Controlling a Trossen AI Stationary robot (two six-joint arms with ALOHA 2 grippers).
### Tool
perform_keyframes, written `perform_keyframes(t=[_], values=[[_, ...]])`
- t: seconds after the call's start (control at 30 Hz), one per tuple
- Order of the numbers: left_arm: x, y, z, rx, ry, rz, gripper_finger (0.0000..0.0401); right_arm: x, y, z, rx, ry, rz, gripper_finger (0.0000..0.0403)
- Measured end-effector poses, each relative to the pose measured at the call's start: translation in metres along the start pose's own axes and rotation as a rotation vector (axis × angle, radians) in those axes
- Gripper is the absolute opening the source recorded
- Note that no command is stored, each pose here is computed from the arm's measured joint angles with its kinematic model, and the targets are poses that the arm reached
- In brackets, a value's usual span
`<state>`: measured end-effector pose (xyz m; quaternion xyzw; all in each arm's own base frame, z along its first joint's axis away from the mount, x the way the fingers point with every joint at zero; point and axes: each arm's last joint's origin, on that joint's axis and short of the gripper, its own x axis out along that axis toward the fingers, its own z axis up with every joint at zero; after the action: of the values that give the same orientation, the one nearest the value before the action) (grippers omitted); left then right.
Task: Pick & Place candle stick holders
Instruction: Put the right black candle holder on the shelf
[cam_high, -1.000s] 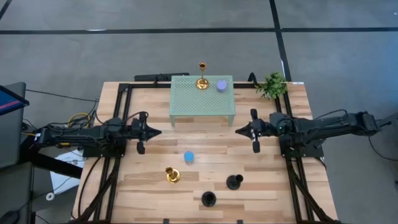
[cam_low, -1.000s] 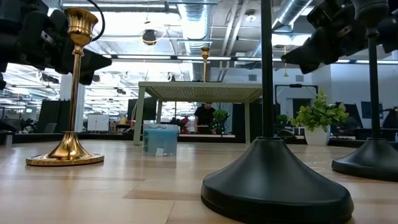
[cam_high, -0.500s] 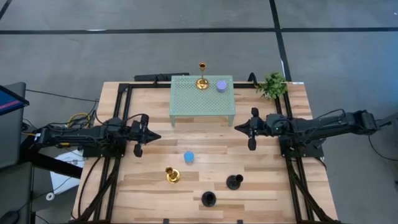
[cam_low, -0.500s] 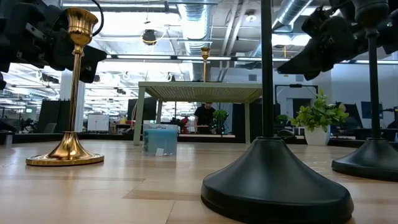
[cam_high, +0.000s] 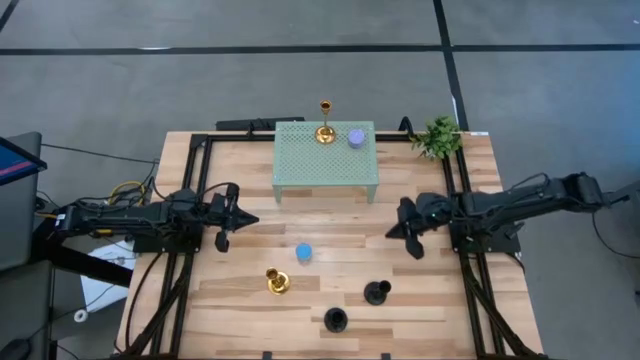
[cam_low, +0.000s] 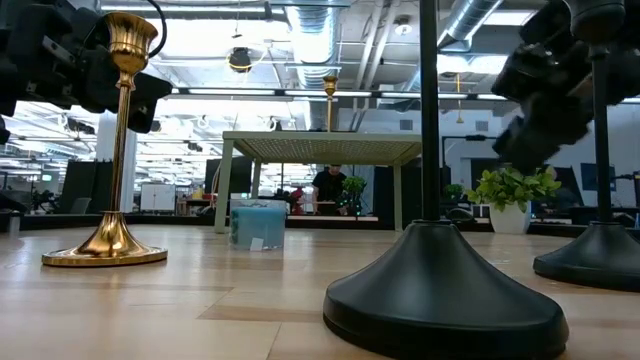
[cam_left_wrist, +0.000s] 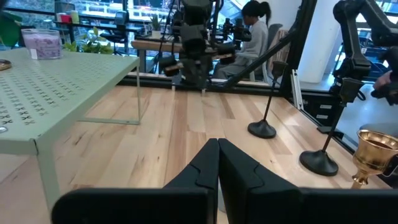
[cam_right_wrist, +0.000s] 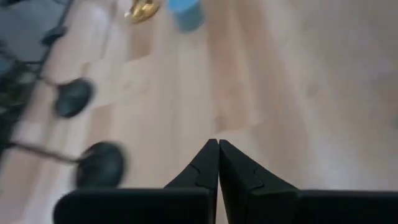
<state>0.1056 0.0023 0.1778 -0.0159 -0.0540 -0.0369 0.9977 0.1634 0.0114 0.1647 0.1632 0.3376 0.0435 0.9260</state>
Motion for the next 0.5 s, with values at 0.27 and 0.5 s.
perform_keyframes(t=[0.27, 0.5], values=[[0.000, 0.000, 0.000, -0.004, 0.000, 0.000, 0.0008, 0.003, 0.031, -0.014, -0.040, 0.087, 0.140, 0.0056], [0.000, 0.000, 0.000, -0.045, 0.000, 0.000, 0.0008, 0.001, 0.054, -0.023, -0.093, 0.049, 0.129, 0.0092]])
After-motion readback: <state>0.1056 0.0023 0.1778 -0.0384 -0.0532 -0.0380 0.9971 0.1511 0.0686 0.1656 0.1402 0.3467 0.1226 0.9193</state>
